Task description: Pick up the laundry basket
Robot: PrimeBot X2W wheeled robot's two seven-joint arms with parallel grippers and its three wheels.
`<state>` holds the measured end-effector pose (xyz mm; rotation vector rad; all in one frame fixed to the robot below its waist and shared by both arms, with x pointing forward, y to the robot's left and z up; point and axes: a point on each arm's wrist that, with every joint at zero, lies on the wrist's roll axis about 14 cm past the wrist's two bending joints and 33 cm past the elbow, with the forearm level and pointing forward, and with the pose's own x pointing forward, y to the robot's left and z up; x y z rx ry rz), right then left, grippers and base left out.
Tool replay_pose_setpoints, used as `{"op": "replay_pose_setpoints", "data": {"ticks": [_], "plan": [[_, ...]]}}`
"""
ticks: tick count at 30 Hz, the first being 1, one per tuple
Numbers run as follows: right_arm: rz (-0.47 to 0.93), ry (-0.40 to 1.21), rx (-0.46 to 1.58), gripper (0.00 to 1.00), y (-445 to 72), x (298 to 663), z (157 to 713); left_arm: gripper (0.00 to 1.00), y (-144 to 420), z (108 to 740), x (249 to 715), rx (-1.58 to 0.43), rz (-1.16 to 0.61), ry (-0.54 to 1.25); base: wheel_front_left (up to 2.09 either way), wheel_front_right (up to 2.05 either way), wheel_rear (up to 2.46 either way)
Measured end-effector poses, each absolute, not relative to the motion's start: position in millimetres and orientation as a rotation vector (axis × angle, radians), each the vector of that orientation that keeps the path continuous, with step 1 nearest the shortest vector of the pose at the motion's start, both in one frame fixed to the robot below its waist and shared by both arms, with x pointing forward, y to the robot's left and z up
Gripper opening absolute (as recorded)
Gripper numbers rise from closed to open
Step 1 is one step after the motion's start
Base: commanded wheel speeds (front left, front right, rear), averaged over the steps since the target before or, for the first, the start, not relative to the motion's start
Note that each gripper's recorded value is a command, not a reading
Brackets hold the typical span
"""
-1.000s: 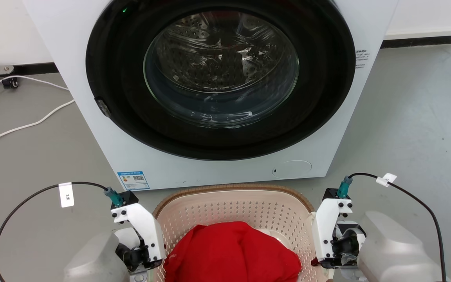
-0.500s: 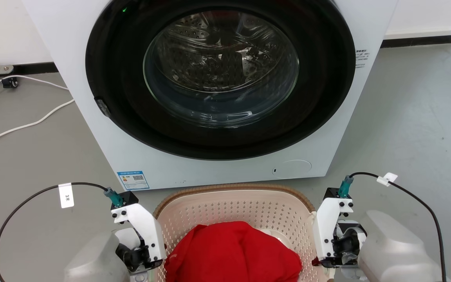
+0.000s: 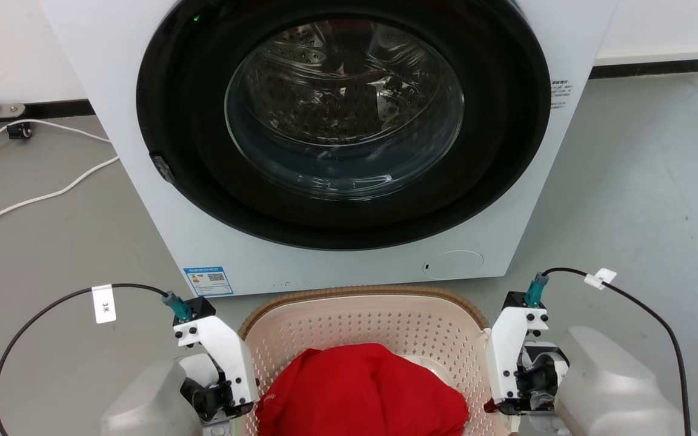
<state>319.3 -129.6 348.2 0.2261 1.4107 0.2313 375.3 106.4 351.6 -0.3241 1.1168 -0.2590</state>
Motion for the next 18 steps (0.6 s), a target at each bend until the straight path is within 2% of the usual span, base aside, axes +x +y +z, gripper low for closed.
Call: {"op": "replay_pose_setpoints", "data": {"ticks": [18], "plan": [[0.231, 1.412, 0.225, 0.0, -129.8, 316.2, 349.2, 0.0, 105.9, 353.4, 372.8, -0.327, -0.259, 1.112, 0.0, 0.0, 0.0]]}}
